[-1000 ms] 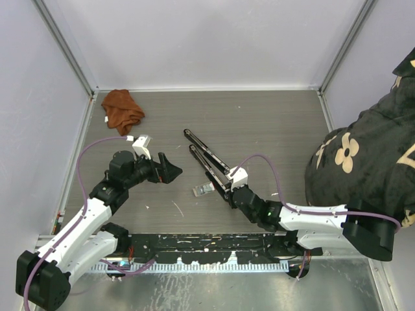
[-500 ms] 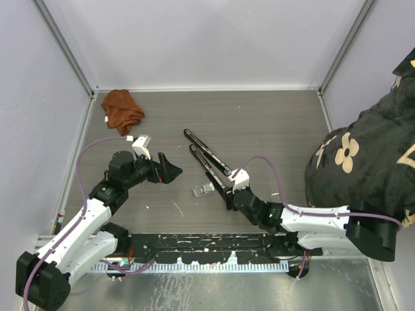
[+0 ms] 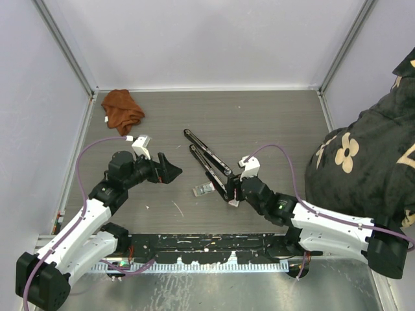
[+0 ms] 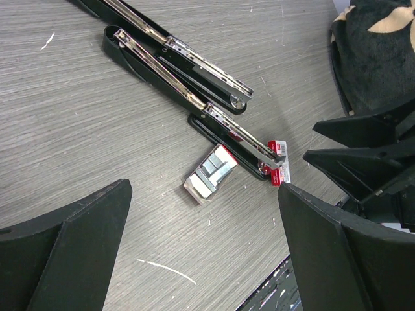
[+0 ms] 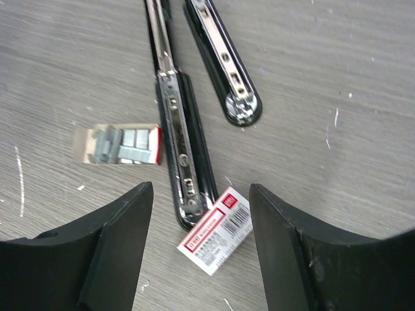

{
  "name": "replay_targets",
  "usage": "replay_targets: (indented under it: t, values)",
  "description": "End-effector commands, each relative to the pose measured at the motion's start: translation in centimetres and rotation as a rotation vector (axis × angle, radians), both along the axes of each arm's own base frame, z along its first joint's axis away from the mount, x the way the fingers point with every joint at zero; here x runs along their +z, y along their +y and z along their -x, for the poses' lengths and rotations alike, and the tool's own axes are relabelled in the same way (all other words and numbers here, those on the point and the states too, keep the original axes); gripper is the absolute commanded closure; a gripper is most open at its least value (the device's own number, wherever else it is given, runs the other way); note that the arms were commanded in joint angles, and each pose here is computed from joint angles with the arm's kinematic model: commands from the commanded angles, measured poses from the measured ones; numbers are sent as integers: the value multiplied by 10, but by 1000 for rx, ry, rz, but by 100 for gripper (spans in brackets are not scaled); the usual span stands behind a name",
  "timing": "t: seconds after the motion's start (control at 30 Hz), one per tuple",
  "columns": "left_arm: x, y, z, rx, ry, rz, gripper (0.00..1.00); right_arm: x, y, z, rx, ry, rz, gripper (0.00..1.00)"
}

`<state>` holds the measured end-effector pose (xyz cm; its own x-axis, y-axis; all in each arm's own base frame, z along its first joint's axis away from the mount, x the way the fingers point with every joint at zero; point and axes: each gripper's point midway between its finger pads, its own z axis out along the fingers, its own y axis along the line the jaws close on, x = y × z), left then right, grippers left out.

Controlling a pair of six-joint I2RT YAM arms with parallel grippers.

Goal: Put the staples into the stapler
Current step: Install the staple into the stapler, then adjust the staple in the stapler.

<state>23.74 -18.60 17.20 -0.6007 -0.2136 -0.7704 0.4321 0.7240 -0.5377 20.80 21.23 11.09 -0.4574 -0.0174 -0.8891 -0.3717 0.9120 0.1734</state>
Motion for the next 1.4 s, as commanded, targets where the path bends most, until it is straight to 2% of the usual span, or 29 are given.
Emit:
replay_targets:
  t: [0.0,0.33,1.37]
  values:
    - [18,-2,-3,-17,-56,14,2,-9,-2,8,23,113,-29,34]
    - [17,-2,-3,-16,-51,14,2,-25,-10,14,15,180,7,38]
    - [14,-4,-6,-19,-47,11,2,-22,-3,-14,-25,158,13,43]
